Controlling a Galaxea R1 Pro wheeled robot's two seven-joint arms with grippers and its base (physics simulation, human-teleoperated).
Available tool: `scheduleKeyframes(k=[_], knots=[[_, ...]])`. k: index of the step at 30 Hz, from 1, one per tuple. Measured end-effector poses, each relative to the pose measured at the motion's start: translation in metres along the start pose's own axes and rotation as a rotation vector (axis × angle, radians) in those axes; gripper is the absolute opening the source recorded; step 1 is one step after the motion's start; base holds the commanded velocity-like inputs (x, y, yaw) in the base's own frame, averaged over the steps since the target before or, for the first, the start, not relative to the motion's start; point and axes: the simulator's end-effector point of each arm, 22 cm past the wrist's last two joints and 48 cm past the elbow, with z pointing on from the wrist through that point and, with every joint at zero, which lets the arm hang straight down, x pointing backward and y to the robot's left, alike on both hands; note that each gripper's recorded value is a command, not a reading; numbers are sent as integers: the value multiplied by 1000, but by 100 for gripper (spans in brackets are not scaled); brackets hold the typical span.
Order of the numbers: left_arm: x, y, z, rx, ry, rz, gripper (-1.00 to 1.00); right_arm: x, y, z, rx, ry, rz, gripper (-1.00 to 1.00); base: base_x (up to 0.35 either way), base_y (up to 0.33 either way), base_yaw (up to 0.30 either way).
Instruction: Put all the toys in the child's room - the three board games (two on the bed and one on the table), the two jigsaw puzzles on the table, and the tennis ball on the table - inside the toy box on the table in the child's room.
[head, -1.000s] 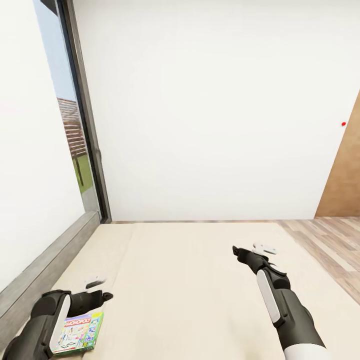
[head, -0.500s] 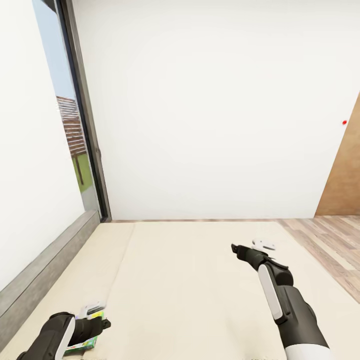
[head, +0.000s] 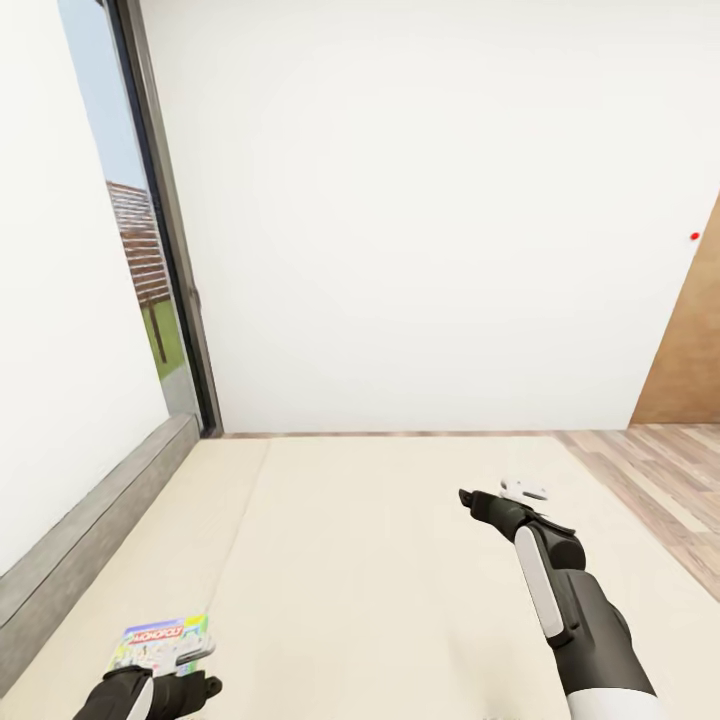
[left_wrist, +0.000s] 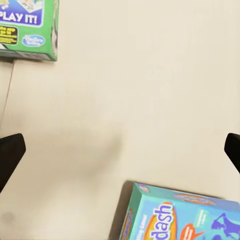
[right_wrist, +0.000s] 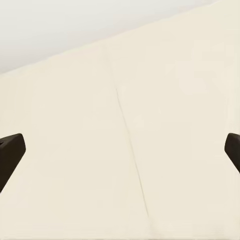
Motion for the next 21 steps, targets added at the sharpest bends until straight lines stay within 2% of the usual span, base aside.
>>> scheduleKeyframes(k=[8, 13, 16, 21], knots=[[10, 2, 5, -18, 26, 36, 100, 12, -2, 4, 2, 42, -3, 100, 0, 0, 0], [17, 17, 9, -78, 39, 44, 100, 16, 0, 5, -1, 56, -5, 100, 0, 0, 0], [17, 26, 10, -116, 30, 48, 100, 18, 9, 2, -21, 79, -2, 100, 0, 0, 0], [26, 32, 14, -136, 47, 49, 100, 23, 24, -2, -52, 116, 4, 100, 0, 0, 0]])
